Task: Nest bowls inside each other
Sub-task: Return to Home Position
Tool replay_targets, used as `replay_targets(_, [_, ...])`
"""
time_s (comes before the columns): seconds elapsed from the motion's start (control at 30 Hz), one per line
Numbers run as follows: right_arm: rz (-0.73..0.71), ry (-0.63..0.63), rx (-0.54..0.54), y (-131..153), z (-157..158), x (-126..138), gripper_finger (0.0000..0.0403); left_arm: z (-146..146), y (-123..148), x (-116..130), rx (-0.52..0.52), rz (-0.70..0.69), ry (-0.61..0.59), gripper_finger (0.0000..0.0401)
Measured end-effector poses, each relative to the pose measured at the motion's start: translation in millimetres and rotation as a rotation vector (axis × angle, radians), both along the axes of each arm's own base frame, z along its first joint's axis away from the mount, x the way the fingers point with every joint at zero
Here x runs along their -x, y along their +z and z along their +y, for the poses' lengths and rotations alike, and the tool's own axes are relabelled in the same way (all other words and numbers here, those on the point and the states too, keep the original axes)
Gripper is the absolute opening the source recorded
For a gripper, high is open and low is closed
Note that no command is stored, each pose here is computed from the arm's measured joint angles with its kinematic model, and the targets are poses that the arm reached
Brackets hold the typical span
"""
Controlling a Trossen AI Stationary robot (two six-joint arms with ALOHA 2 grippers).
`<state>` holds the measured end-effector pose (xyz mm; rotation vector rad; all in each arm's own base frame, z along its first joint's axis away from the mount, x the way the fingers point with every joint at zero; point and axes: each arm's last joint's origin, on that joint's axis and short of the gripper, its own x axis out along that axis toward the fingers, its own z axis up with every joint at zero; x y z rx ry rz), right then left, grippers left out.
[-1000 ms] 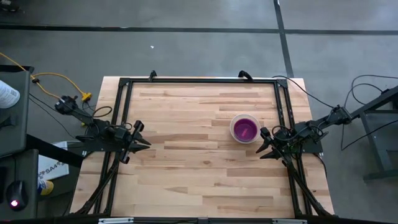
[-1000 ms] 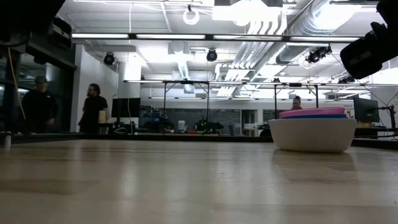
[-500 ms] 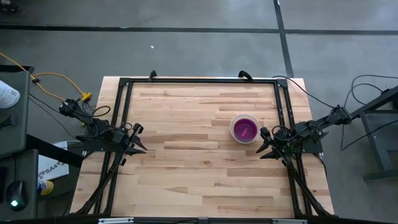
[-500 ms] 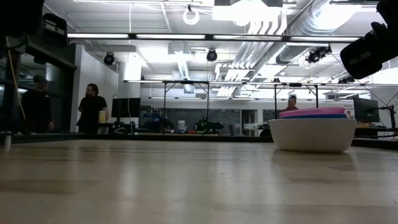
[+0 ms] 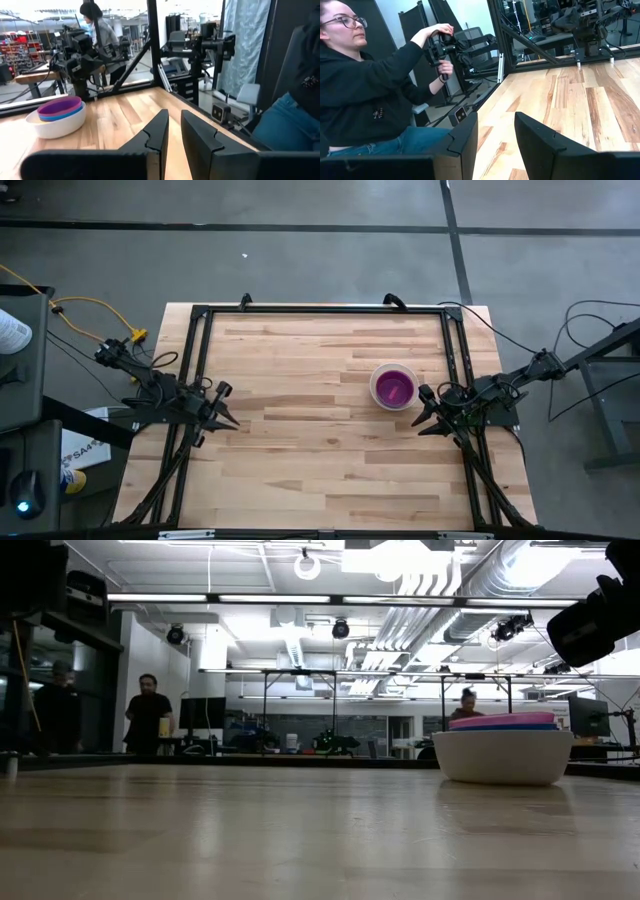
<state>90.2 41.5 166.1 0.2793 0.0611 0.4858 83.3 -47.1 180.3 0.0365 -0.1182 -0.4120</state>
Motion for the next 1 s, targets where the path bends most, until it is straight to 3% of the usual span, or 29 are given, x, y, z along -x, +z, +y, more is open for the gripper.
replay_targets(0.27, [0.000, 0.000, 0.000, 0.1, 0.0, 0.0, 0.0123, 0.1, -6.4, -0.2, -0.049, 0.067, 0.006, 0.0049])
replay_targets(0.57, [0.000, 0.000, 0.000, 0.1, 0.0, 0.0, 0.0123, 6.0, 0.5, 9.0, -0.157, 0.253, 0.013, 0.0049])
replay_targets(1.0, [0.000, -0.002, 0.000, 0.1, -0.1, 0.0, 0.0123, -0.1, -7.0, -0.5, -0.025, 0.069, 0.005, 0.0049])
